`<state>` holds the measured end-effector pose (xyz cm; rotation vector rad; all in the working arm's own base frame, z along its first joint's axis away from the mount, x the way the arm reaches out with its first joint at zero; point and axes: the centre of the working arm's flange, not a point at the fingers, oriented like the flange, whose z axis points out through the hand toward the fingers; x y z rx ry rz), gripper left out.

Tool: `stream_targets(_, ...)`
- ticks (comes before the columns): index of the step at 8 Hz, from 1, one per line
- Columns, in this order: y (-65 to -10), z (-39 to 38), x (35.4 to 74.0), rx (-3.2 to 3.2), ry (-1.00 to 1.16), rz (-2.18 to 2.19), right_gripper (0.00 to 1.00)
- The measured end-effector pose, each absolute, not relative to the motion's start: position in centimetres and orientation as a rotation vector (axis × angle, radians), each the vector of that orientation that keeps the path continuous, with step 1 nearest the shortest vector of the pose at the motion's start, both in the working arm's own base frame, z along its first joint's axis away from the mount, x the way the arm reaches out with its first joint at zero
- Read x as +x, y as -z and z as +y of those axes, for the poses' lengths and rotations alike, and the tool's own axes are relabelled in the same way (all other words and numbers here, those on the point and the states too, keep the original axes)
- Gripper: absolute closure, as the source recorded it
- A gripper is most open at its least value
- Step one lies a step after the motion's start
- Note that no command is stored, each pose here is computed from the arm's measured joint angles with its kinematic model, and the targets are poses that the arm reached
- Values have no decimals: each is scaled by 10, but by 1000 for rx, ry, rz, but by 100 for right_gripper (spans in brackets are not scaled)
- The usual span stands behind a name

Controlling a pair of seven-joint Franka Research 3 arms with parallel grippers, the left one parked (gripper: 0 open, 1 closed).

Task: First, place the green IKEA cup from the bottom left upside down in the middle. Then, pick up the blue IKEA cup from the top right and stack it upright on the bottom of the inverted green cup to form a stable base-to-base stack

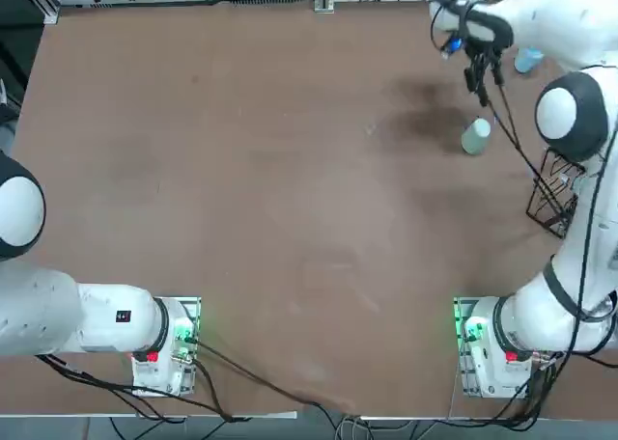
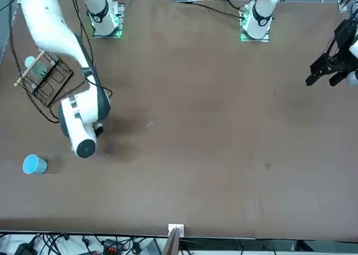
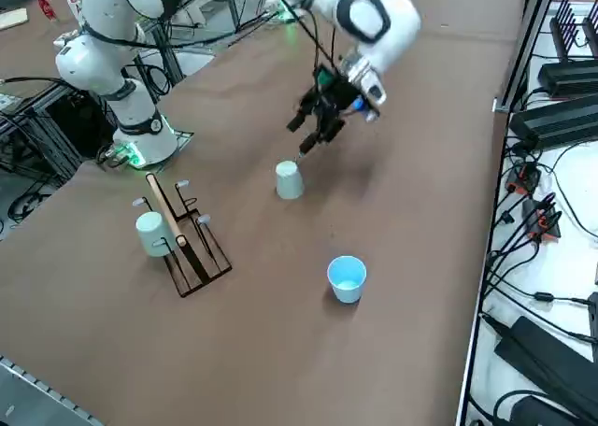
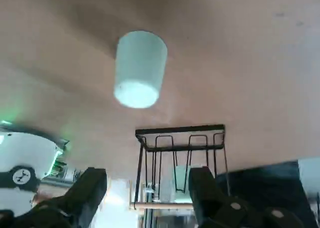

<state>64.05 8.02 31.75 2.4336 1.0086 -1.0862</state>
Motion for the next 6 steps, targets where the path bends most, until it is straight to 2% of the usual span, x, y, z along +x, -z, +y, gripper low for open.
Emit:
stream_targets(3, -403, 47, 659, 2665, 722, 1005, 0)
stream_targets(6, -430, -29, 679, 2777, 447, 1033, 0)
